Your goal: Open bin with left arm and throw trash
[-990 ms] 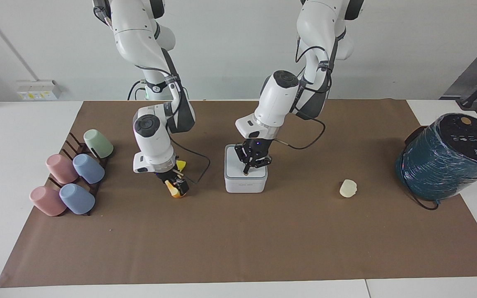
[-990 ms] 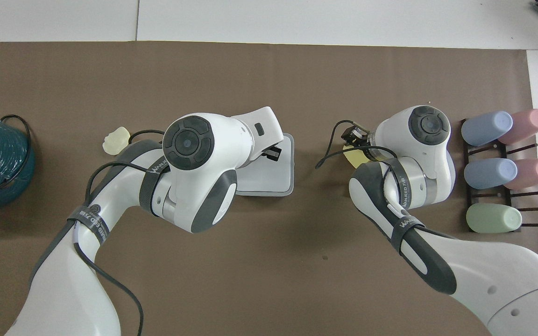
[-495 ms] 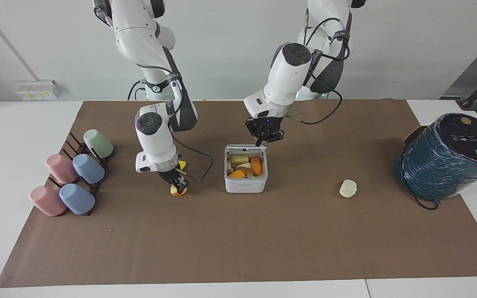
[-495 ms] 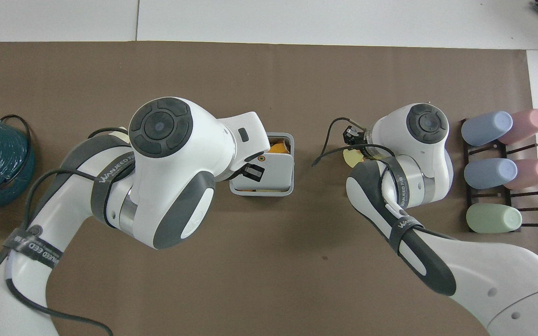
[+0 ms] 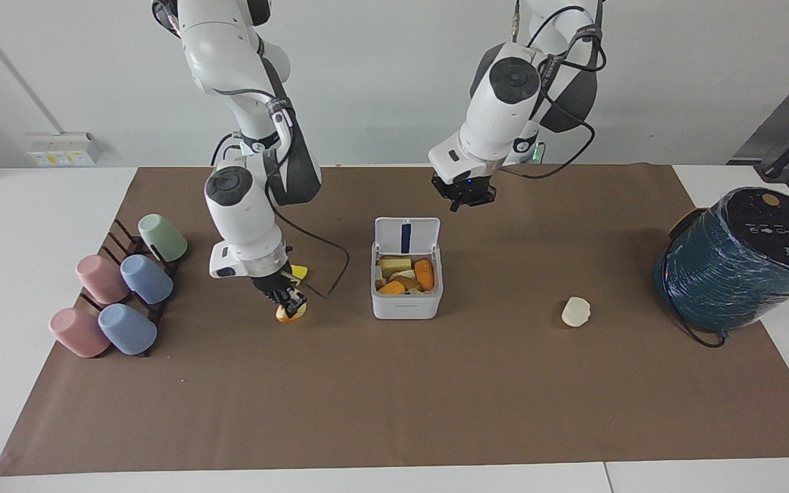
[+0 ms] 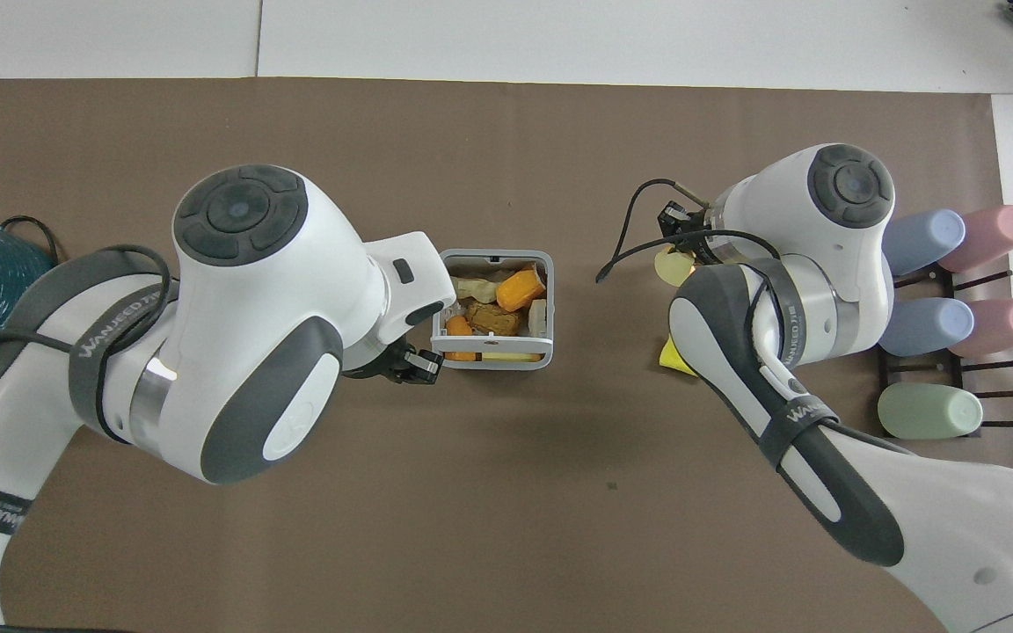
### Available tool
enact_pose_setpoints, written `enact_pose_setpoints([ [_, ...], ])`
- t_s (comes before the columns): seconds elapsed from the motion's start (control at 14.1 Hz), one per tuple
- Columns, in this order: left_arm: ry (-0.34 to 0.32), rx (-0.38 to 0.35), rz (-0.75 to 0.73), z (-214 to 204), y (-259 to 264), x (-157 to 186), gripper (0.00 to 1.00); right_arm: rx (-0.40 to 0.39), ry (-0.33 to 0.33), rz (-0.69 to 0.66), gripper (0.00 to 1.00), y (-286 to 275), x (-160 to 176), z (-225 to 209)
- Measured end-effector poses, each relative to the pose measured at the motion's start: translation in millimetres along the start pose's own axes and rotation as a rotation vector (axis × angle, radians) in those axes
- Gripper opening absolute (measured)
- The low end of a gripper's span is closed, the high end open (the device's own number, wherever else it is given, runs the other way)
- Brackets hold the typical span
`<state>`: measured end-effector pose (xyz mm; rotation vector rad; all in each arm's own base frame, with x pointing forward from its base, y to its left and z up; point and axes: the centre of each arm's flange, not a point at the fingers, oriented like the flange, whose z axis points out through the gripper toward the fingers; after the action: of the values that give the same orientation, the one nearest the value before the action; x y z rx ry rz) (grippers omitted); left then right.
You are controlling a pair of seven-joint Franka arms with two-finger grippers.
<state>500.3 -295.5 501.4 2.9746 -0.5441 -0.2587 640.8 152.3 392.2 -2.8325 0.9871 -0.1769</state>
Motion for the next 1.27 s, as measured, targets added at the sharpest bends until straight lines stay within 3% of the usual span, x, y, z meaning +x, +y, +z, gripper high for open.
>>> enact_pose_setpoints([
  [0.21,0.015,0.069,-0.033,1,-32,5,0.01,0.100,-0.008,0.006,0.10,-33,-14,-53],
  [0.28,0.033,0.081,-0.048,0,-44,7,0.07,0.143,-0.026,0.042,0.10,-47,-26,-65],
  [0.64,0.118,0.123,-0.113,21,-118,17,0.65,0.315,-0.140,0.250,0.10,-112,-102,-71],
  [0.85,0.176,0.157,-0.110,29,-154,20,0.99,0.299,-0.201,0.281,0.10,-120,-118,-43],
  [1.06,0.241,0.177,-0.095,38,-189,20,1.00,0.264,-0.217,0.283,0.09,-117,-124,-21],
  [1.2,0.263,0.203,-0.087,48,-201,21,1.00,0.241,-0.230,0.267,0.14,-118,-140,-10],
  [1.27,0.270,0.209,-0.079,53,-207,23,1.00,0.232,-0.235,0.260,0.23,-118,-146,-7],
])
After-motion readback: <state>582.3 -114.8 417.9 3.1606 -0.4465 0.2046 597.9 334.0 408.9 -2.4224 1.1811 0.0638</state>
